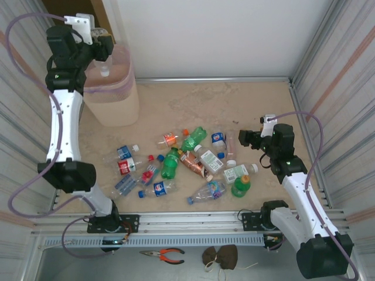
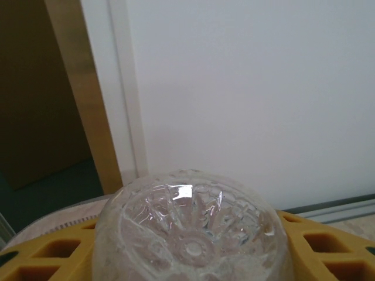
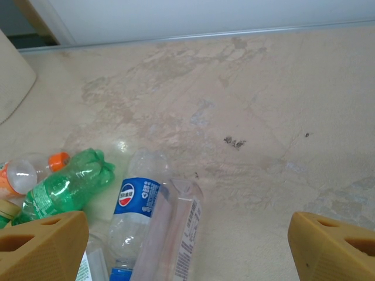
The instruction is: Put the plastic bottles in the bin
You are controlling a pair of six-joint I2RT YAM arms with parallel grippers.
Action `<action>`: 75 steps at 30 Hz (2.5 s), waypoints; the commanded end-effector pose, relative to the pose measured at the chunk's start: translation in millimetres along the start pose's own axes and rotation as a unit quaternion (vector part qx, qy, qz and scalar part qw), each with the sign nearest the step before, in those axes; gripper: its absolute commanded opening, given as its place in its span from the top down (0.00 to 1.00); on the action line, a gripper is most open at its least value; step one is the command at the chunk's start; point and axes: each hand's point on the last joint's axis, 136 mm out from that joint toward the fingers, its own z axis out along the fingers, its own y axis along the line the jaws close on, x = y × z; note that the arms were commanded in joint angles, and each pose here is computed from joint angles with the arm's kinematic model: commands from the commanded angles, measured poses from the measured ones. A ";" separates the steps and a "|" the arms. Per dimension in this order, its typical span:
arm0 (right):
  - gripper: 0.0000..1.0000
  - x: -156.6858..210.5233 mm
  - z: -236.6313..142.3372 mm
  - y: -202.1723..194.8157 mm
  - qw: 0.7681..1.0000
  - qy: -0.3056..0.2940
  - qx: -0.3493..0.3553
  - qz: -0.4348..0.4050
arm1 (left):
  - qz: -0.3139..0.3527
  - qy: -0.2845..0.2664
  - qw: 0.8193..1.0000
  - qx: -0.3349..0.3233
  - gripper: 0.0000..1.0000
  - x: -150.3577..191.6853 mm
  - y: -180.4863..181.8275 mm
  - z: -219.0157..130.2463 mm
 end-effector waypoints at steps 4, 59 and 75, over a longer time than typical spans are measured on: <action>0.13 -6.6 -4.8 0.3 1.000 -0.008 0.007 -0.014 | -0.044 0.074 0.994 -0.066 0.46 44.4 36.5 36.2; 0.33 62.5 80.2 22.8 0.953 0.289 0.061 0.071 | -0.076 0.098 0.992 -0.030 0.26 66.9 24.4 11.1; 0.44 98.0 127.9 22.6 0.927 0.356 0.100 0.057 | -0.084 0.095 0.990 0.056 0.25 100.1 -33.8 -83.0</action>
